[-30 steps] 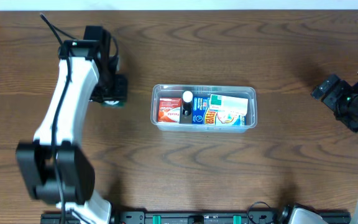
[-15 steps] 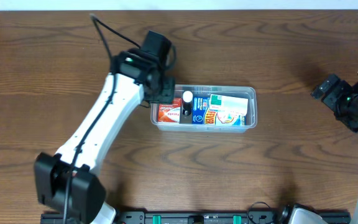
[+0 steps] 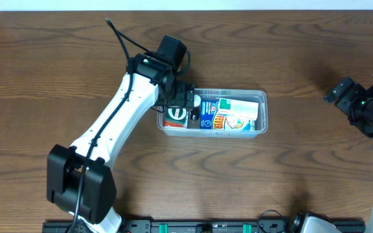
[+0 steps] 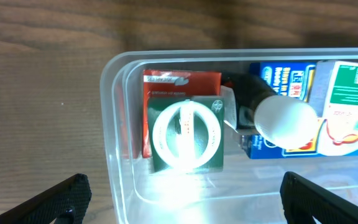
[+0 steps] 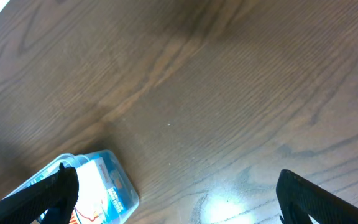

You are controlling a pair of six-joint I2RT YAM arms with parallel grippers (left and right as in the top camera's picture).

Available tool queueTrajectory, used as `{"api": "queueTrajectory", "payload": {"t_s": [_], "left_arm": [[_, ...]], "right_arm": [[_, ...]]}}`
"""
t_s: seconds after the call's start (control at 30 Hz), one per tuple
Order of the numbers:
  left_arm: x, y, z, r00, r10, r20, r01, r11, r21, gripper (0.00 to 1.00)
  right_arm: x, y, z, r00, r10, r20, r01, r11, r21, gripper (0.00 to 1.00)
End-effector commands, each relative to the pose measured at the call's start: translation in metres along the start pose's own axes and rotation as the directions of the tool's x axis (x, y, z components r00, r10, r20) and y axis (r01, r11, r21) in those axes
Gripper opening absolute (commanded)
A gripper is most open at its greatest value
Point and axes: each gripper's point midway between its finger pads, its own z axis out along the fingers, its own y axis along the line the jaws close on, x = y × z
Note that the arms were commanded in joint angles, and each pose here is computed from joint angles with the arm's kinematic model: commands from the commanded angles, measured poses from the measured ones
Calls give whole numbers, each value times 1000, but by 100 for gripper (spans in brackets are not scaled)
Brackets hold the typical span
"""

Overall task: Pack container
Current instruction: 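Lift the green box and place it into the container's left side, then open the left gripper and pull it back to the left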

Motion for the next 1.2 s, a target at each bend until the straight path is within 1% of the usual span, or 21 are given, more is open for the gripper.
{"api": "queueTrajectory", "payload": {"t_s": [0.0,0.17,0.4,0.47,0.57,0.73,0.83,1.17], "left_arm": [[-13,-4,-45,993,-17,119,11,998,55,98],[-16,16,-89,973,-71,218,54,995,80,98],[-13,95,-149,916,-169,365,179,984,6,98],[-7,113,-158,903,-209,377,226,974,-3,98],[6,136,-164,909,-209,361,243,969,-52,98],[23,181,-167,900,-262,348,344,918,-198,98],[26,188,-168,895,-279,349,364,908,-209,98],[26,188,-168,894,-280,349,366,907,-209,98]], "right_arm": [[-1,0,-1,1000,10,2,-10,1000,-3,99],[-1,0,-1,1000,10,2,-10,1000,-3,99],[-1,0,-1,1000,10,2,-10,1000,-3,99],[-1,0,-1,1000,10,2,-10,1000,-3,99],[-1,0,-1,1000,10,2,-10,1000,-3,99],[-1,0,-1,1000,10,2,-10,1000,-3,99],[-1,0,-1,1000,10,2,-10,1000,-3,99],[-1,0,-1,1000,10,2,-10,1000,-3,99]]}}
